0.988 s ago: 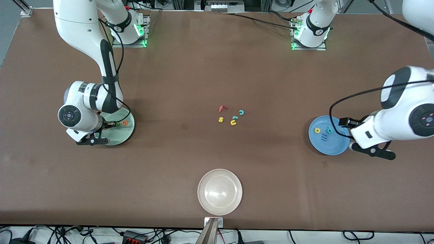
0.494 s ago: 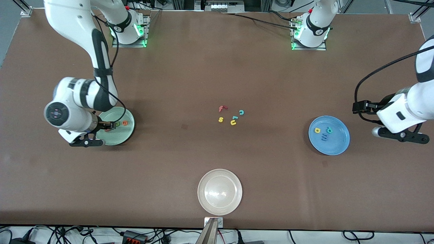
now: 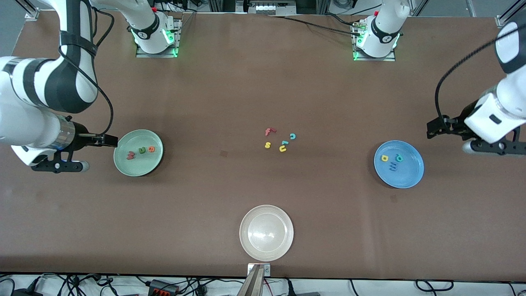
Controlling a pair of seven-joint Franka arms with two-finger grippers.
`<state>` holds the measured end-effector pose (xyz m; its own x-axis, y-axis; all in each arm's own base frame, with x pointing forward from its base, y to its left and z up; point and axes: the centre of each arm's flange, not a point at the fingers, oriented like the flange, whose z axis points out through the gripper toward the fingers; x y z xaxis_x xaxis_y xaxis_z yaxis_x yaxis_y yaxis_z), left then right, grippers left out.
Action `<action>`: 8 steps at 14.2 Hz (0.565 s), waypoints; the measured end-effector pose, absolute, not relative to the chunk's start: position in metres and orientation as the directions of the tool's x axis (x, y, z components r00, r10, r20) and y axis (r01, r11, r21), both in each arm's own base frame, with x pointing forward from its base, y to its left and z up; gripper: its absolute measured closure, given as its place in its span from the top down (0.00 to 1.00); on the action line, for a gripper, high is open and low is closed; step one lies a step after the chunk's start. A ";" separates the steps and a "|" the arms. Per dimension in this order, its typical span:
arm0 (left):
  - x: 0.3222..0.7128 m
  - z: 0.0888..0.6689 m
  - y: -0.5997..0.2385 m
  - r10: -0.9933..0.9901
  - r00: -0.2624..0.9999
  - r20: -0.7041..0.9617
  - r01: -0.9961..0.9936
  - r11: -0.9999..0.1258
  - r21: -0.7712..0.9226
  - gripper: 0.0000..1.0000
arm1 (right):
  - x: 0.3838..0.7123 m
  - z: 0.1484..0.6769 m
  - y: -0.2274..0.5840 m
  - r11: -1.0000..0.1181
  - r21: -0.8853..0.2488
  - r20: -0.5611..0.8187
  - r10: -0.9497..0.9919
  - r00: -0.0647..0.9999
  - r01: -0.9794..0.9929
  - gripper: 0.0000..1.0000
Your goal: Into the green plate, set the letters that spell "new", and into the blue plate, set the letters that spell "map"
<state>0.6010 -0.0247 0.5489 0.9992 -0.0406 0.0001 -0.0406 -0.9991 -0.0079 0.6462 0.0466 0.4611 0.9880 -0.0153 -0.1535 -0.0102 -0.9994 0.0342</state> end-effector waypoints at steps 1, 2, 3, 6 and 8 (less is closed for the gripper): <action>0.592 0.551 -0.023 -0.039 0.999 0.015 -0.039 -0.999 -0.008 1.00 | 0.648 0.468 0.050 -0.999 0.034 -0.139 -0.011 0.990 -0.007 1.00; 0.585 0.551 -0.021 -0.037 0.999 0.028 -0.037 -0.999 -0.006 1.00 | 0.649 0.474 0.052 -0.999 0.032 -0.127 -0.018 0.992 -0.014 1.00; 0.580 0.549 -0.020 -0.036 0.999 0.040 -0.036 -0.999 -0.004 1.00 | 0.650 0.479 0.054 -0.999 0.025 -0.117 -0.041 0.992 -0.038 1.00; 0.572 0.542 -0.023 -0.042 0.998 0.042 -0.042 -0.999 -0.002 1.00 | 0.648 0.516 0.037 -0.996 0.039 -0.062 -0.077 0.995 -0.075 1.00; 0.571 0.540 -0.025 -0.046 0.998 0.039 -0.046 -0.999 -0.001 1.00 | 0.638 0.554 0.001 -0.995 0.034 -0.011 -0.093 0.996 -0.093 1.00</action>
